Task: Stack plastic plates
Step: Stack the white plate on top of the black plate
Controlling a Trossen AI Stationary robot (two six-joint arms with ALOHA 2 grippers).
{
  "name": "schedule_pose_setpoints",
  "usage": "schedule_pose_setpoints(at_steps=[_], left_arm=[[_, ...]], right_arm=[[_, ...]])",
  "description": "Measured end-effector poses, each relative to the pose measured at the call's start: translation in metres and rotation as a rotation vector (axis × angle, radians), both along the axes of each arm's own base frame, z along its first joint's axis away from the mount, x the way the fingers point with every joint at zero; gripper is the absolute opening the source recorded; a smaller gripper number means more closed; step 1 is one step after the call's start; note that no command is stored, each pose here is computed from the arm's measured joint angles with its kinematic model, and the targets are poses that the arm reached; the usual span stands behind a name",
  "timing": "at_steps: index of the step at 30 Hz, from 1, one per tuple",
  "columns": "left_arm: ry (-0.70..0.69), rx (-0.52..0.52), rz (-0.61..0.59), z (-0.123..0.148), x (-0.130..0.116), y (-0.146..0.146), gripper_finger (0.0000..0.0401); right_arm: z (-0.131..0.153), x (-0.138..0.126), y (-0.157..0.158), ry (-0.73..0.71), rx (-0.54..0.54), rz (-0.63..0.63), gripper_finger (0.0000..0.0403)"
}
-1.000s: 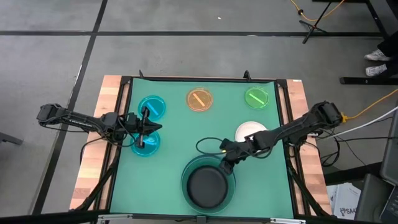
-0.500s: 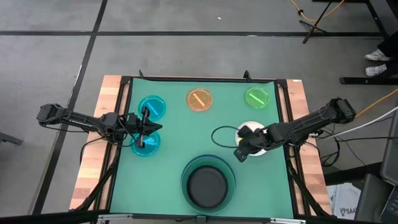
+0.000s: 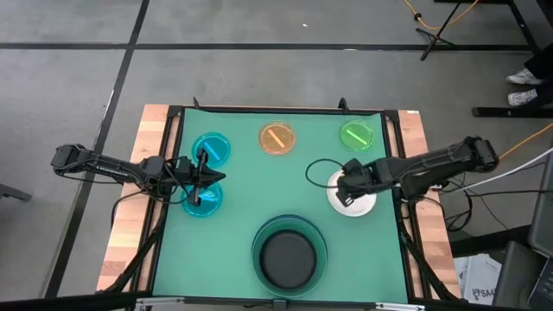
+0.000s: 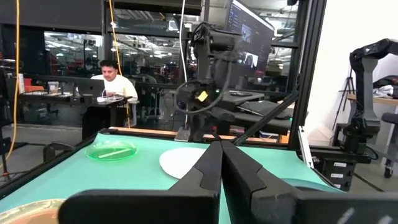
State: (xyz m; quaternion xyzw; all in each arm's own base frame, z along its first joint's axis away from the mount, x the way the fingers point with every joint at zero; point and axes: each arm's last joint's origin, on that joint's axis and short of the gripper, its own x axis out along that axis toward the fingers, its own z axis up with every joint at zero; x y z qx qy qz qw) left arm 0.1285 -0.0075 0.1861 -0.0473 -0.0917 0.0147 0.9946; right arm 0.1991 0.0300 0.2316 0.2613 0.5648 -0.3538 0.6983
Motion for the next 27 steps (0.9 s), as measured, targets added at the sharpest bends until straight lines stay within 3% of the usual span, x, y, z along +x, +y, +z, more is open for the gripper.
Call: schedule_pose_setpoints(at_steps=[16,27], left_arm=[[0.021,0.003,-0.008,-0.002,0.000,0.000,0.0004],[0.019,0.008,-0.036,-0.002,0.000,-0.001,0.0004]], right_arm=[[0.000,-0.001,-0.069,0.060,0.048,0.015,0.0128],[0.000,-0.003,-0.084,0.108,-0.018,0.200,0.0128]])
